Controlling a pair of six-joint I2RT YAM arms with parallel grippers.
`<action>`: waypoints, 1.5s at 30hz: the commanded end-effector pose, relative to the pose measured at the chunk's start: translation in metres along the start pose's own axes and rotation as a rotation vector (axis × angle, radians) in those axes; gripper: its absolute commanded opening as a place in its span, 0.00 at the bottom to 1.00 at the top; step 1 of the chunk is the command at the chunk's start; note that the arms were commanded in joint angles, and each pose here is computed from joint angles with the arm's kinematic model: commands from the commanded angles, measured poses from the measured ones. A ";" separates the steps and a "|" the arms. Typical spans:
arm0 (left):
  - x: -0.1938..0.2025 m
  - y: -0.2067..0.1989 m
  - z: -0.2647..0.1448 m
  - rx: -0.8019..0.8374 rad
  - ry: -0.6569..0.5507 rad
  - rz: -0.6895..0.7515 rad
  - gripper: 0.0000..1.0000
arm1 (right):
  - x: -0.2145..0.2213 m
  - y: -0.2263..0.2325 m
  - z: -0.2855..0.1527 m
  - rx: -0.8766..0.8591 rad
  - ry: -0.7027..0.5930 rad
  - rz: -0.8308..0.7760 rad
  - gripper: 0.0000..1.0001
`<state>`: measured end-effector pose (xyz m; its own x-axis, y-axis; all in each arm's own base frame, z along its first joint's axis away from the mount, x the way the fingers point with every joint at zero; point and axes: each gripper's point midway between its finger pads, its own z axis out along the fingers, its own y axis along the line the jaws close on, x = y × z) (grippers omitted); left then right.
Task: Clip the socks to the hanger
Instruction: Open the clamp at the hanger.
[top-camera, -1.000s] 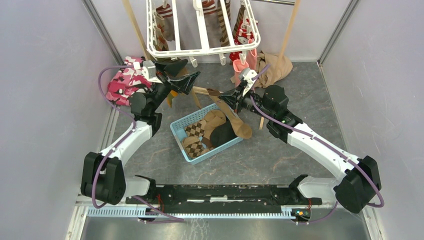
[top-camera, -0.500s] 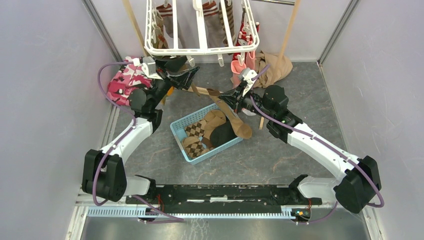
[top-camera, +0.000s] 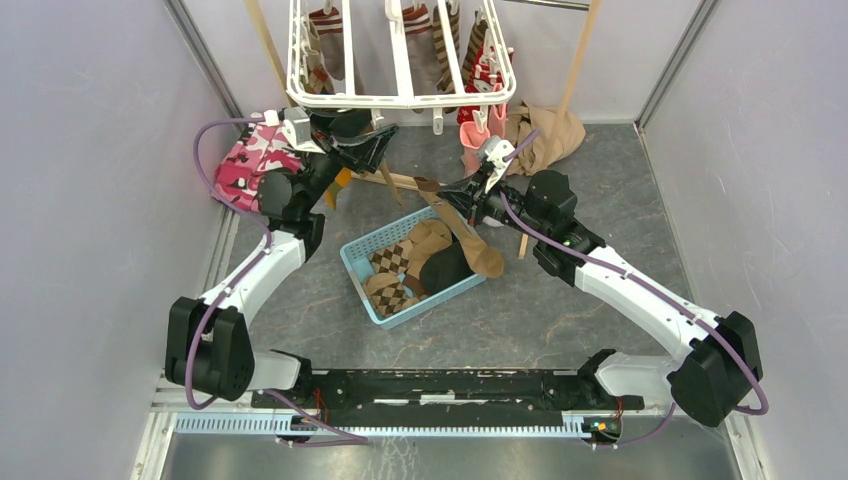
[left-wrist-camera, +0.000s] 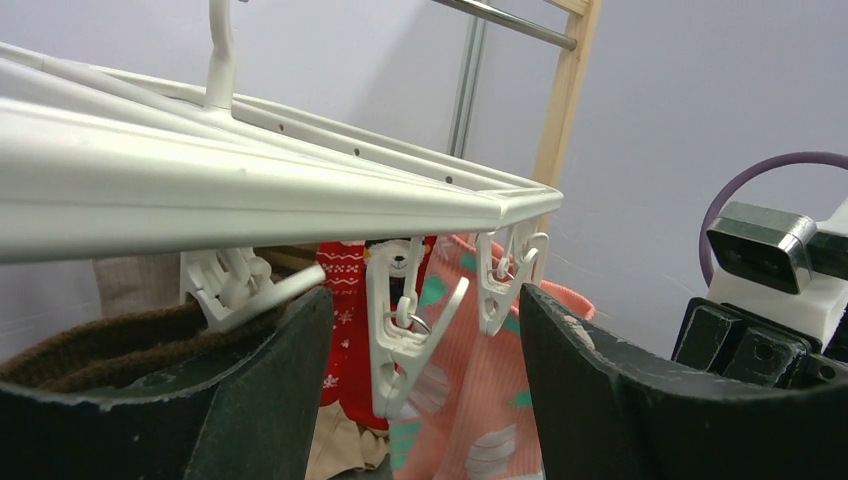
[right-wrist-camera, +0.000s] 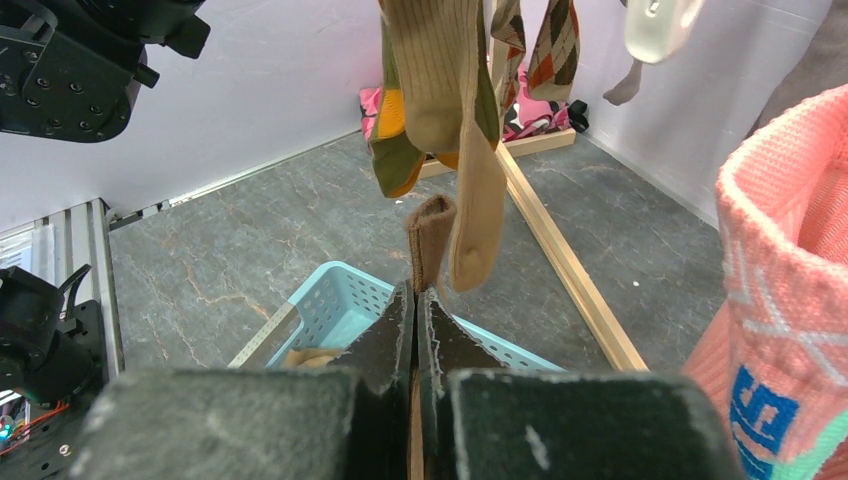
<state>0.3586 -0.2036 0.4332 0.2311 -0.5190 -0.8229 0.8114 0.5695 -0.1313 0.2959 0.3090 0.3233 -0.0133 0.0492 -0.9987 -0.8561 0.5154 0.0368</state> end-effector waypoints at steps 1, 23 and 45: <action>-0.018 -0.005 0.010 0.032 -0.047 0.056 0.73 | -0.034 0.002 -0.003 0.008 -0.081 -0.037 0.00; -0.027 -0.013 0.014 0.063 -0.081 0.011 0.65 | -0.034 0.001 -0.003 0.009 -0.081 -0.039 0.00; -0.030 -0.019 0.019 0.083 -0.105 -0.030 0.60 | -0.032 0.001 -0.004 0.011 -0.078 -0.039 0.00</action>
<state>0.3570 -0.2105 0.4431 0.2174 -0.5576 -0.8011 0.8386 0.5266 -0.1390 0.2957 0.3087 0.3240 -0.0117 0.0501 -0.9987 -0.8548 0.5177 0.0360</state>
